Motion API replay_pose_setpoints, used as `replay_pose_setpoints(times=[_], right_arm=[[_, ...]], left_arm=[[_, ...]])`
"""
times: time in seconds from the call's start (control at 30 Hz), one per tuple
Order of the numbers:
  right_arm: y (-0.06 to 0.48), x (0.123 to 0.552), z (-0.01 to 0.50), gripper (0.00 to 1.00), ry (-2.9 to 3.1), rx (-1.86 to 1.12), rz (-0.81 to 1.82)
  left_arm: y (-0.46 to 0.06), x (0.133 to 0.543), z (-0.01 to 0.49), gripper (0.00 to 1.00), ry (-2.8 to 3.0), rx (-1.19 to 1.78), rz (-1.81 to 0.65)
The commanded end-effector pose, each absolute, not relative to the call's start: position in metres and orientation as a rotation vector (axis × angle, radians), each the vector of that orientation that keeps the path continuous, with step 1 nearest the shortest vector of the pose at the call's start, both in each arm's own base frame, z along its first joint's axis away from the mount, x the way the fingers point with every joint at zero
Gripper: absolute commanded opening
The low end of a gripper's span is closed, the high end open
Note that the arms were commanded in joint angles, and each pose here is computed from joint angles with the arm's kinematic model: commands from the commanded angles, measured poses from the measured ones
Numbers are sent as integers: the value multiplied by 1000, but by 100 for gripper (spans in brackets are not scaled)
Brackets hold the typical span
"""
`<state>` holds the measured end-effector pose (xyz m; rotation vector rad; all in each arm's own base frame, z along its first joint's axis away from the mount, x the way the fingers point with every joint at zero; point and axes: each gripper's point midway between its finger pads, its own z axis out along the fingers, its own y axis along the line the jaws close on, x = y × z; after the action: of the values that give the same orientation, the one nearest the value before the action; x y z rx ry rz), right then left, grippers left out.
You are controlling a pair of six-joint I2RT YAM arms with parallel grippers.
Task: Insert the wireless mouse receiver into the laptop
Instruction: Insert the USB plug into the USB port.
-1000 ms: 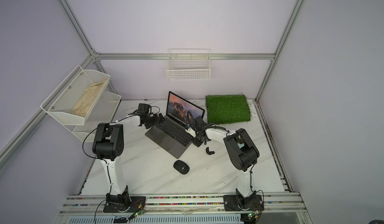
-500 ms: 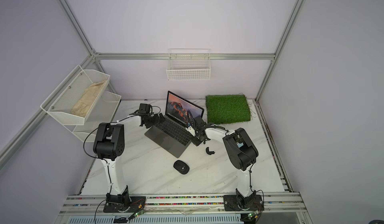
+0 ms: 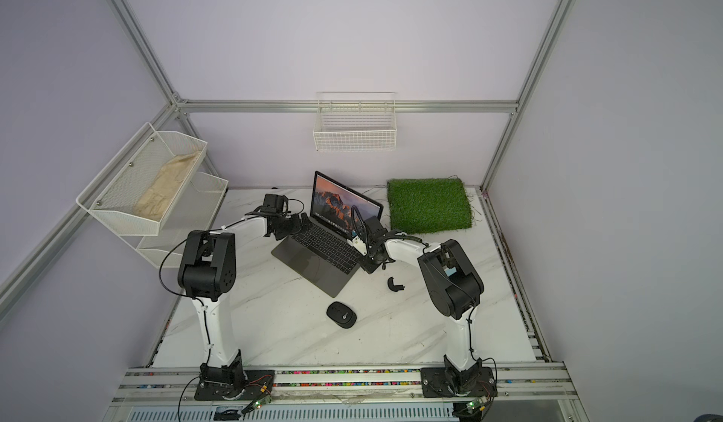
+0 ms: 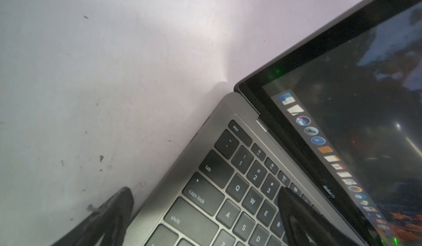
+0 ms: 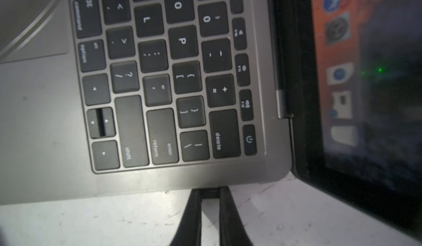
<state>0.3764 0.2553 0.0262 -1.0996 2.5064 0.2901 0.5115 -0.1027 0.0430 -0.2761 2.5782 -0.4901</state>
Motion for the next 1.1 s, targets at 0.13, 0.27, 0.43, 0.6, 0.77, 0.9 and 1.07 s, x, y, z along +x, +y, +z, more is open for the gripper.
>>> replay_pose_setpoints(times=[0.13,0.27,0.43,0.6,0.77,0.9,1.07], right_arm=[[300,401,41,4,2324,-1106,384],[291,388,64,31,2307,-1056,408],[272,371,93,63,2357,-769,461],[253,374,112,97,2390,-2,672],[261,367,80,97,2434,562,948],[281,367,67,97,2498,610,1023],[277,368,56,97,2506,615,972]], left_arm=[[-143,452,-8,100,2856,-270,-619],[-123,466,17,100,2787,-309,-535],[-79,486,44,100,2669,-456,-444],[-52,488,44,100,2642,-547,-395],[-48,480,26,100,2695,-553,-373],[-53,470,14,100,2746,-554,-402],[-60,451,6,100,2781,-571,-439]])
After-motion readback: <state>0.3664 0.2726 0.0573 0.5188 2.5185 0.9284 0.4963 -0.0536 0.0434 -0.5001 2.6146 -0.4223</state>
